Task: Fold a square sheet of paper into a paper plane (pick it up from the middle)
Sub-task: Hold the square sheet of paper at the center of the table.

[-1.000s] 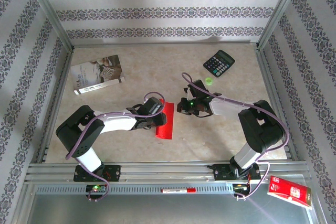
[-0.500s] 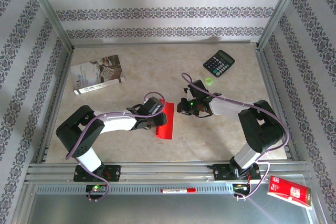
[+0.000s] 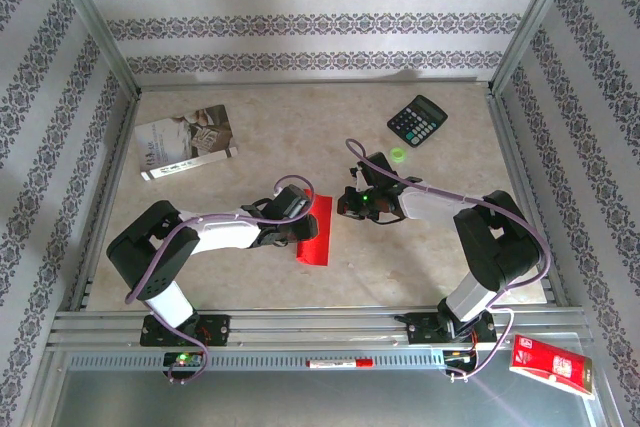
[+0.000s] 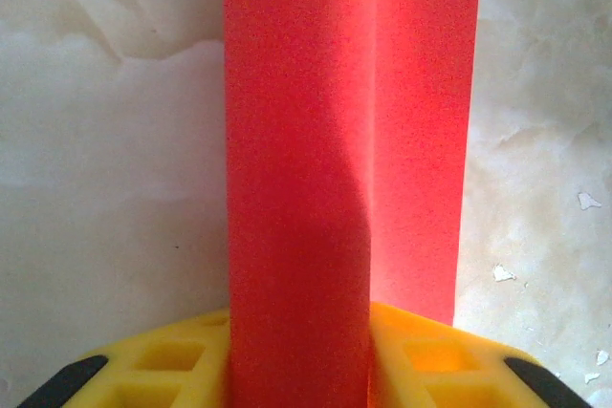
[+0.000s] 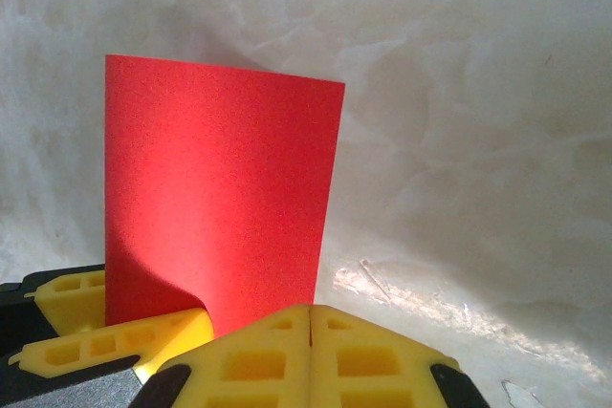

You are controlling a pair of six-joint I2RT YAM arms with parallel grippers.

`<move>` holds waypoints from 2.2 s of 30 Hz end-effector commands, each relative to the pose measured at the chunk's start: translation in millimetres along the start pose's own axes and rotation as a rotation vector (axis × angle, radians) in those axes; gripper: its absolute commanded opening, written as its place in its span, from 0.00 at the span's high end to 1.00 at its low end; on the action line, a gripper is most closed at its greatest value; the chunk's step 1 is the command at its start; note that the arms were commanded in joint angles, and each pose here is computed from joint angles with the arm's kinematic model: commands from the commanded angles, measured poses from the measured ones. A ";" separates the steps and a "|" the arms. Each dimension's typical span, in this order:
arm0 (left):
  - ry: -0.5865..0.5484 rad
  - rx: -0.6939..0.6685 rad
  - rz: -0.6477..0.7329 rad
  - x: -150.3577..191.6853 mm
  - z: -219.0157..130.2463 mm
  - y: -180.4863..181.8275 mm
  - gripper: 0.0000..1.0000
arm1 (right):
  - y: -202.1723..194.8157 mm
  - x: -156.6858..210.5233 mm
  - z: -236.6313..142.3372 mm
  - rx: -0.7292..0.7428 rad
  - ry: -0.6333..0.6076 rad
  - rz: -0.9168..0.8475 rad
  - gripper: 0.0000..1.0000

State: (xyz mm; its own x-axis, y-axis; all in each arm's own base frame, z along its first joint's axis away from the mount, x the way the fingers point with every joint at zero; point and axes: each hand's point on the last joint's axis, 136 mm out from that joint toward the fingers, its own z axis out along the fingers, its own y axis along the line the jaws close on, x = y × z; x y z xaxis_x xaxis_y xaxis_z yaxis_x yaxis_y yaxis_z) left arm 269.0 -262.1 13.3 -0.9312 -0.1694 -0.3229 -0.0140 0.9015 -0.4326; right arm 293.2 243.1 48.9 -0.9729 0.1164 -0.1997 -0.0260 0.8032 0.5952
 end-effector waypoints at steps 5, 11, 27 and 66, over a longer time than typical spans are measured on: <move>0.200 -0.363 -0.009 68.7 8.2 101.5 0.66 | 0.6 0.0 -4.0 0.000 -0.006 -0.005 1.00; 0.202 -0.367 -0.008 70.2 9.0 103.0 0.66 | 1.0 2.5 -2.0 0.001 0.001 -0.005 1.00; 0.195 -0.384 -0.025 73.1 10.3 109.2 0.66 | 7.0 6.2 2.4 -0.008 0.012 -0.011 1.00; 0.203 -0.400 -0.025 79.7 14.5 114.2 0.66 | 27.4 24.2 27.8 -0.060 0.082 -0.008 1.00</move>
State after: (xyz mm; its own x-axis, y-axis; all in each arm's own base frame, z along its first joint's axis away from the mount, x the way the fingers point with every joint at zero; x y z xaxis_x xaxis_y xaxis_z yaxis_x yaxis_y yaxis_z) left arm 267.8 -260.3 6.4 -0.9245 -0.1956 -0.3272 -0.0416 0.9049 -0.4236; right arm 273.0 272.1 34.7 -0.9873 0.0629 -0.1462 -0.0404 0.7894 0.6125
